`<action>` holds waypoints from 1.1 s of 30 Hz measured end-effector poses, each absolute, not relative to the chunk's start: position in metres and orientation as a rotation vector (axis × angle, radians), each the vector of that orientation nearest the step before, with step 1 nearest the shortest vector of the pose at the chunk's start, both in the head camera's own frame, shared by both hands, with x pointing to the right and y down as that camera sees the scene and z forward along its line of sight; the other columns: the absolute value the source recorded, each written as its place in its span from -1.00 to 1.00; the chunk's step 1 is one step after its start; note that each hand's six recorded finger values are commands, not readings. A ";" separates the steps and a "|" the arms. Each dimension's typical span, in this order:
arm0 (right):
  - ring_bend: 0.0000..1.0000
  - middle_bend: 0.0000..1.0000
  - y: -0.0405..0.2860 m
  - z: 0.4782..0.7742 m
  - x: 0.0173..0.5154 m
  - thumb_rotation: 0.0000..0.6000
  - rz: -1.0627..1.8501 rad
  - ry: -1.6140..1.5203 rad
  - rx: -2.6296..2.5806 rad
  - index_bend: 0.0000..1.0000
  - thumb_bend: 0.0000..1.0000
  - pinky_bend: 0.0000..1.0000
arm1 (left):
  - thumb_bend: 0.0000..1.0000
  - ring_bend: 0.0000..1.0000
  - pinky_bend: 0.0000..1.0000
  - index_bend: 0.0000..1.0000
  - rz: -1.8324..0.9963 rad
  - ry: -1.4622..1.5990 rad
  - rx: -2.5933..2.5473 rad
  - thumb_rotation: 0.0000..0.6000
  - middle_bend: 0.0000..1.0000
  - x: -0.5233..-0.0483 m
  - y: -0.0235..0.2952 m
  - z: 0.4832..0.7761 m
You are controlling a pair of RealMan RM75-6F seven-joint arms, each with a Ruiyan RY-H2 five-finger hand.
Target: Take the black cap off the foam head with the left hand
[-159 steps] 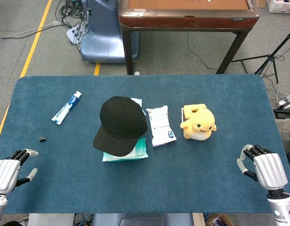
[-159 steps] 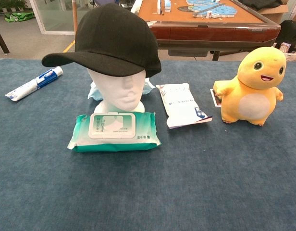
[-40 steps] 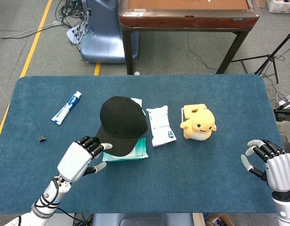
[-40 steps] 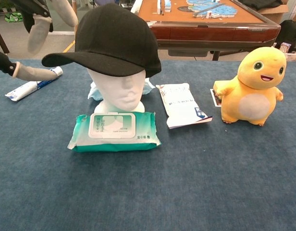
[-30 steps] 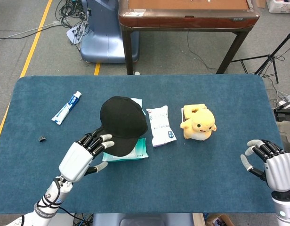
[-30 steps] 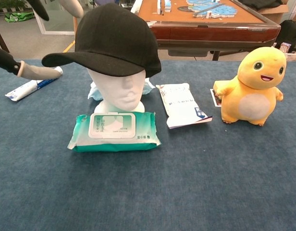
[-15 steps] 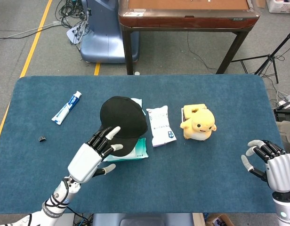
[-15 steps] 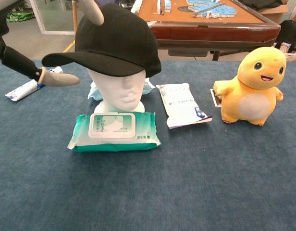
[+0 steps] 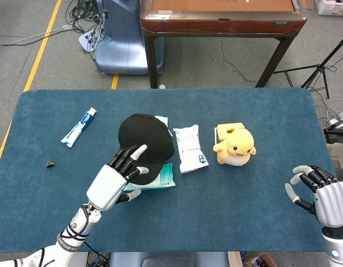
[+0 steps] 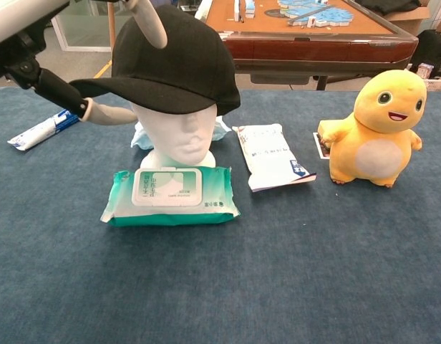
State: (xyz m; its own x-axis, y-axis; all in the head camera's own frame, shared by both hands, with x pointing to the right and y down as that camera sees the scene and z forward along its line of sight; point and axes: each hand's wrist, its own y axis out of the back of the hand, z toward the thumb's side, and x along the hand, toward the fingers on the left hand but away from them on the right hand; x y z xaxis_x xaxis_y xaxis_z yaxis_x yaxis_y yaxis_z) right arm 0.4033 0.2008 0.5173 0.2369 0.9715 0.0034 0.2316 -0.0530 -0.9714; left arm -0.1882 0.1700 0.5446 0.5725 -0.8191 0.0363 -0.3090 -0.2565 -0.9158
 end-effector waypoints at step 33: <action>-0.16 -0.06 0.199 0.519 0.405 1.00 0.940 -1.184 -1.507 0.18 -0.36 0.21 | -0.88 -1.00 -0.81 -0.03 -0.675 0.958 -1.826 1.00 -1.00 -0.178 0.158 0.568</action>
